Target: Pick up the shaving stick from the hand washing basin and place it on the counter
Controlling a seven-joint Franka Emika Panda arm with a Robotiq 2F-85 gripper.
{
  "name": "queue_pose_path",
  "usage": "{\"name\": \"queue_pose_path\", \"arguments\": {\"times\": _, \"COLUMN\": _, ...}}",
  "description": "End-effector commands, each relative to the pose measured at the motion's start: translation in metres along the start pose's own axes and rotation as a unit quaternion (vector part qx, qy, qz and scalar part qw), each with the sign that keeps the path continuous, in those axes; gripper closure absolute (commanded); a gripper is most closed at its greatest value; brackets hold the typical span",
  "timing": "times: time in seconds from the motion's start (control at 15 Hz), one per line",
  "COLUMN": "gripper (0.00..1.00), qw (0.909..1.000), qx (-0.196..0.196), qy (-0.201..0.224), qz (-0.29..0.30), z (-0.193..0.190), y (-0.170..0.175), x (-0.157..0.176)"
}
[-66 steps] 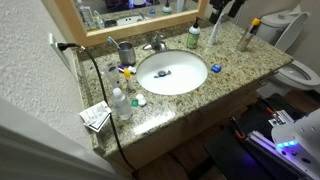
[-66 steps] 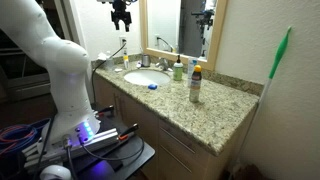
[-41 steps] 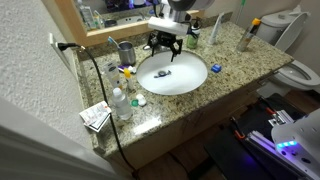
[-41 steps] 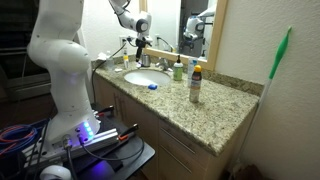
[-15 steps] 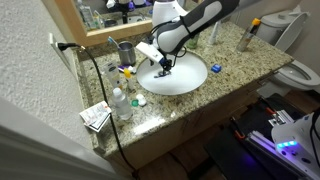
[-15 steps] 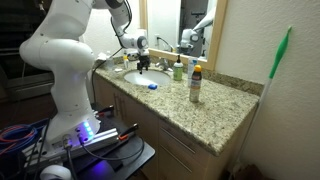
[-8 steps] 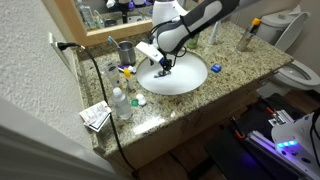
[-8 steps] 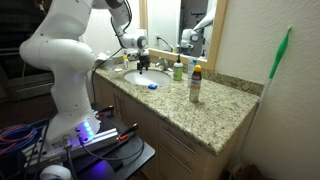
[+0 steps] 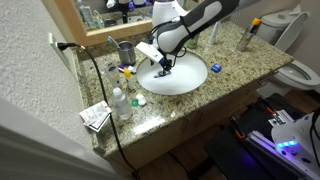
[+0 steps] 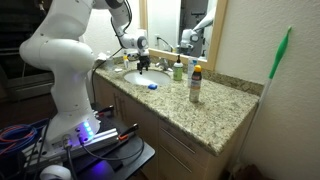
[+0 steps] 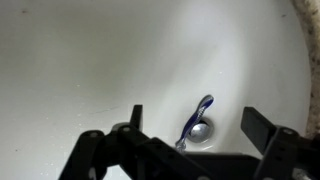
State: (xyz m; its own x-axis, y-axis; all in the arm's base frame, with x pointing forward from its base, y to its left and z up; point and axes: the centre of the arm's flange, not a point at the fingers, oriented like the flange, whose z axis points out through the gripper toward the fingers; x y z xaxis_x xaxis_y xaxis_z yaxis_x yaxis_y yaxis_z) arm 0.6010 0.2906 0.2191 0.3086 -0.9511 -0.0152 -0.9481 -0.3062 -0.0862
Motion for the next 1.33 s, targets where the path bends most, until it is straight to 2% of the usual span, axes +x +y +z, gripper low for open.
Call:
{"name": "queue_pose_path", "arguments": {"times": 0.0, "gripper": 0.0, "qw": 0.9993, "qx": 0.009, "qy": 0.025, "qz": 0.027, "z": 0.041, "y": -0.005, "x": 0.008}}
{"name": "queue_pose_path", "arguments": {"times": 0.2, "gripper": 0.0, "qw": 0.9977, "qx": 0.031, "qy": 0.04, "qz": 0.045, "z": 0.065, "y": -0.003, "x": 0.01}}
{"name": "queue_pose_path", "arguments": {"times": 0.27, "gripper": 0.0, "qw": 0.9989, "qx": 0.014, "qy": 0.027, "qz": 0.036, "z": 0.049, "y": 0.003, "x": 0.014}}
{"name": "queue_pose_path", "arguments": {"times": 0.47, "gripper": 0.0, "qw": 0.9984, "qx": 0.02, "qy": 0.032, "qz": 0.041, "z": 0.066, "y": 0.004, "x": 0.012}}
{"name": "queue_pose_path", "arguments": {"times": 0.53, "gripper": 0.0, "qw": 0.9984, "qx": 0.002, "qy": 0.028, "qz": 0.048, "z": 0.074, "y": -0.003, "x": 0.018}}
{"name": "queue_pose_path", "arguments": {"times": 0.87, "gripper": 0.0, "qw": 0.998, "qx": 0.018, "qy": 0.03, "qz": 0.053, "z": 0.102, "y": -0.016, "x": 0.041}}
{"name": "queue_pose_path", "arguments": {"times": 1.27, "gripper": 0.0, "qw": 0.9983, "qx": -0.002, "qy": 0.019, "qz": 0.055, "z": 0.122, "y": -0.015, "x": 0.055}}
